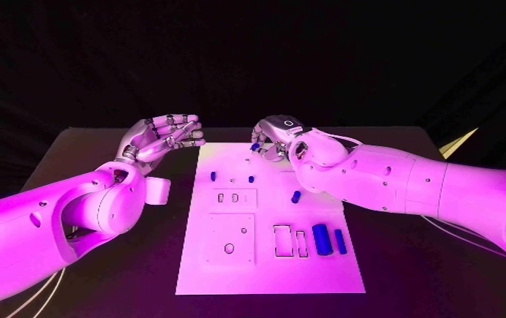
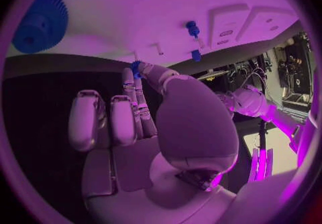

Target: Assemble the parts on the task board

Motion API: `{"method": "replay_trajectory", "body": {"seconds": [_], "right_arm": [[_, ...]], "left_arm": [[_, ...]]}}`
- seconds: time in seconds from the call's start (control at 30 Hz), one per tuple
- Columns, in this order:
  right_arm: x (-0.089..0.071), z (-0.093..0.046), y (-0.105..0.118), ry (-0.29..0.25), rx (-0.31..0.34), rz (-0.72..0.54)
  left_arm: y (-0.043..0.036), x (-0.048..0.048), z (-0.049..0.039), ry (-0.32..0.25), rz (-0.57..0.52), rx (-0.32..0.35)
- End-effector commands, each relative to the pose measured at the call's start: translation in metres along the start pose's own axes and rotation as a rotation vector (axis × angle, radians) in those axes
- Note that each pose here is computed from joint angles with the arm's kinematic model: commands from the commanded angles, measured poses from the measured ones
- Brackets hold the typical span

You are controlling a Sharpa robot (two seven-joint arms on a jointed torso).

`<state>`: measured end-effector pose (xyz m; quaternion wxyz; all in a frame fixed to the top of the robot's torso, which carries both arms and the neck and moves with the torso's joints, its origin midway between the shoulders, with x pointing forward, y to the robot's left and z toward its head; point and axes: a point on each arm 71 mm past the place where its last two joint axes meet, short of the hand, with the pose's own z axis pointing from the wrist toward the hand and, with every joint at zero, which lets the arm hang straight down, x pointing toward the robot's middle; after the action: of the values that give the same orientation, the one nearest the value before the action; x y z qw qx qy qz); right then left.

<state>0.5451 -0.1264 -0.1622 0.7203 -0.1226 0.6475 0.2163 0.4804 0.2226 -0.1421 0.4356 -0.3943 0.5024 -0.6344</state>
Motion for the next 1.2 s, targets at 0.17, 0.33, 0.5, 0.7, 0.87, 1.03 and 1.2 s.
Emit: {"method": "replay_trajectory", "body": {"seconds": [0.17,0.33,0.5,0.7,0.87,1.03,1.2], "right_arm": [[0.002,0.002,0.0,0.011,0.005,-0.011],[0.002,0.004,0.002,0.016,0.004,-0.014],[0.003,0.005,0.003,0.012,0.006,-0.014],[0.003,0.008,0.005,0.007,0.007,-0.015],[0.005,0.01,0.006,0.009,0.01,-0.017],[0.006,0.012,0.006,0.014,0.014,-0.019],[0.008,0.013,0.009,0.026,0.012,-0.018]], "left_arm": [[-0.0034,0.0031,0.0009,0.009,-0.003,0.008],[-0.0041,0.0044,0.0009,0.013,-0.005,0.009],[-0.0044,0.0056,0.001,0.015,-0.006,0.009],[-0.0043,0.0062,0.0013,0.017,-0.007,0.01],[-0.0046,0.0061,0.0014,0.016,-0.007,0.01],[-0.0068,0.0071,0.0016,0.02,-0.007,0.014],[-0.0078,0.0074,0.0019,0.021,-0.007,0.015]]}}
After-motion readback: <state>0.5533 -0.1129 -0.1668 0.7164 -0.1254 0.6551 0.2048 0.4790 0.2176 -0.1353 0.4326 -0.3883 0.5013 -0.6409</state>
